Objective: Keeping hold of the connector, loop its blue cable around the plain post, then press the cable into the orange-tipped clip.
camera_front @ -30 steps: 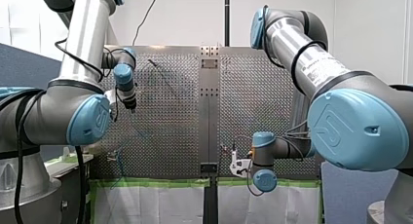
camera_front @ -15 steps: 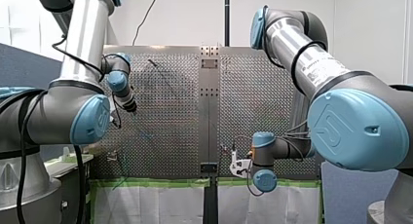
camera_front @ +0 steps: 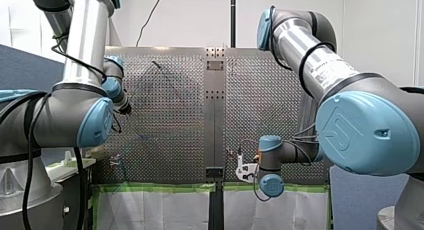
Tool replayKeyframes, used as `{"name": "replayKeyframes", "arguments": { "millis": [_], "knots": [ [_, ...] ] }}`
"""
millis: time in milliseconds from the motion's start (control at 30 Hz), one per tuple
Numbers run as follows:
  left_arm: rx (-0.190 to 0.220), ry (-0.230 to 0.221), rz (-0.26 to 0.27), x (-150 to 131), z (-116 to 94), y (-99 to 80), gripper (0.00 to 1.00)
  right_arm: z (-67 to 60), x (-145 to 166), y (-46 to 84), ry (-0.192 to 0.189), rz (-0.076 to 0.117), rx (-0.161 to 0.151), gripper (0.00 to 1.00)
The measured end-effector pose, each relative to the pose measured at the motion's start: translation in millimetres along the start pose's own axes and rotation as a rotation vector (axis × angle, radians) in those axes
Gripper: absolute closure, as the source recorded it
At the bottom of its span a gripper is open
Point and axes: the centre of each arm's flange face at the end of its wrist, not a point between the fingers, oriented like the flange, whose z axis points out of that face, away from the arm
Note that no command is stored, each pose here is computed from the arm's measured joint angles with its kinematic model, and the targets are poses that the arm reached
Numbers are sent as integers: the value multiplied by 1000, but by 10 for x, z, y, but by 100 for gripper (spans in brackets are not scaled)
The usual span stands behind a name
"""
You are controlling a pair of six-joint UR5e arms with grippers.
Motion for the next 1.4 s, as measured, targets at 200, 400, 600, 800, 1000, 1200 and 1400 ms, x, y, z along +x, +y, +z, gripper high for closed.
{"name": "replayKeyframes", "arguments": {
  "millis": [200,400,600,800,1000,1200,1400],
  "knots": [
    [61,-14,-53,-84,20,-52,0,1,0,0,0,0,0,100],
    [112,-8,-113,-161,-120,-63,0,2,0,-1,0,0,0,100],
    [163,-44,-179,-378,-308,51,0,3,1,-1,0,1,0,100],
    [208,-87,-236,-577,-500,176,0,-1,-1,-8,0,1,1,100],
    [283,-83,-275,-568,-708,143,0,-5,-2,-19,0,1,4,100],
    [382,-21,-292,-316,-917,-73,0,-6,-2,-22,0,1,4,100],
    [468,21,-311,-90,-1132,-287,0,-9,-6,-20,-1,1,4,100]
  ]
}}
